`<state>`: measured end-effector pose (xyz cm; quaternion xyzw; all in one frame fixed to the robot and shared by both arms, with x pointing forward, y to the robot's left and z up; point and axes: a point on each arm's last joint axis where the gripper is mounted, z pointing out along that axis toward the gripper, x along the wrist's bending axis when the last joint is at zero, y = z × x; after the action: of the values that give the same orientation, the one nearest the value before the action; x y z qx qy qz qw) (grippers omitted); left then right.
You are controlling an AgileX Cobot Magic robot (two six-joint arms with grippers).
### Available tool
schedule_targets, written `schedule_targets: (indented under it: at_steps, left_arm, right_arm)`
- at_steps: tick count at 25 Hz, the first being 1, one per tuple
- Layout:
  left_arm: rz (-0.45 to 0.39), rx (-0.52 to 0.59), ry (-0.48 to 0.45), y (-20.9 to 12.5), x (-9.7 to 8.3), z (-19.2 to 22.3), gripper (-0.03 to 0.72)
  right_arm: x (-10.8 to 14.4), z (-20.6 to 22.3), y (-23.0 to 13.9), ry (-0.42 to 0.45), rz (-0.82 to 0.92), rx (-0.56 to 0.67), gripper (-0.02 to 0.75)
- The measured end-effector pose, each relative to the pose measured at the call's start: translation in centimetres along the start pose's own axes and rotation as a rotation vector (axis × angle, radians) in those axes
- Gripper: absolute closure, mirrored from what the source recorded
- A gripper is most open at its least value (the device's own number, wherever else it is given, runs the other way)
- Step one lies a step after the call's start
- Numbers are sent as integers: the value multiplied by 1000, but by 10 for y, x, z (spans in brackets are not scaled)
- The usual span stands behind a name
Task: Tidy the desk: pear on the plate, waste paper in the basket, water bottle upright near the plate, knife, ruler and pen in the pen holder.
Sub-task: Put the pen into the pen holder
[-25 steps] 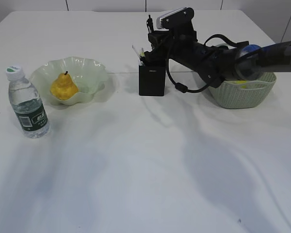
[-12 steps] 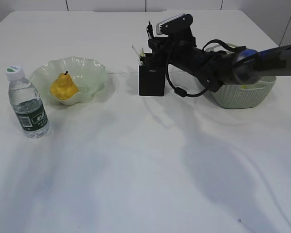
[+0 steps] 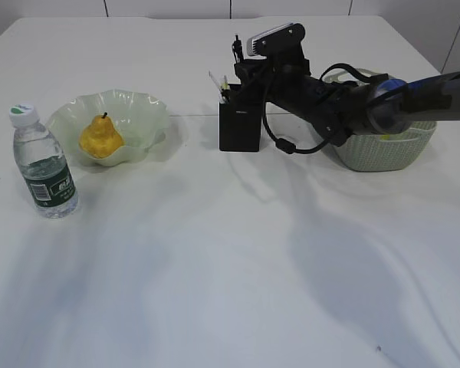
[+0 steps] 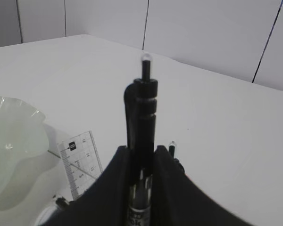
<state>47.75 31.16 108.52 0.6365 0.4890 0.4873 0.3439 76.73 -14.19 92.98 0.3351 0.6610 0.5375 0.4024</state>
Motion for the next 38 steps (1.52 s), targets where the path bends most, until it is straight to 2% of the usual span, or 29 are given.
schedule_targets:
  at_steps: [7,22,27,31,38]
  left_arm:
    - [0,-6,1,1,0,0,347]
    - [0,-44,7,4,1,0,347]
    - [0,-81,12,7,1,0,347]
    - [0,-107,16,10,1,-1,347]
    - [0,-124,19,11,2,-1,347]
  right_arm:
    - [0,0,0,-1,1,2,601]
    - [-1,-1,8,-5,-1,-10,575]
    - [-5,-5,27,-17,-9,-23,574]
    - [-9,-11,42,-33,-41,24,574]
    - [-22,-32,96,-88,-89,51,572]
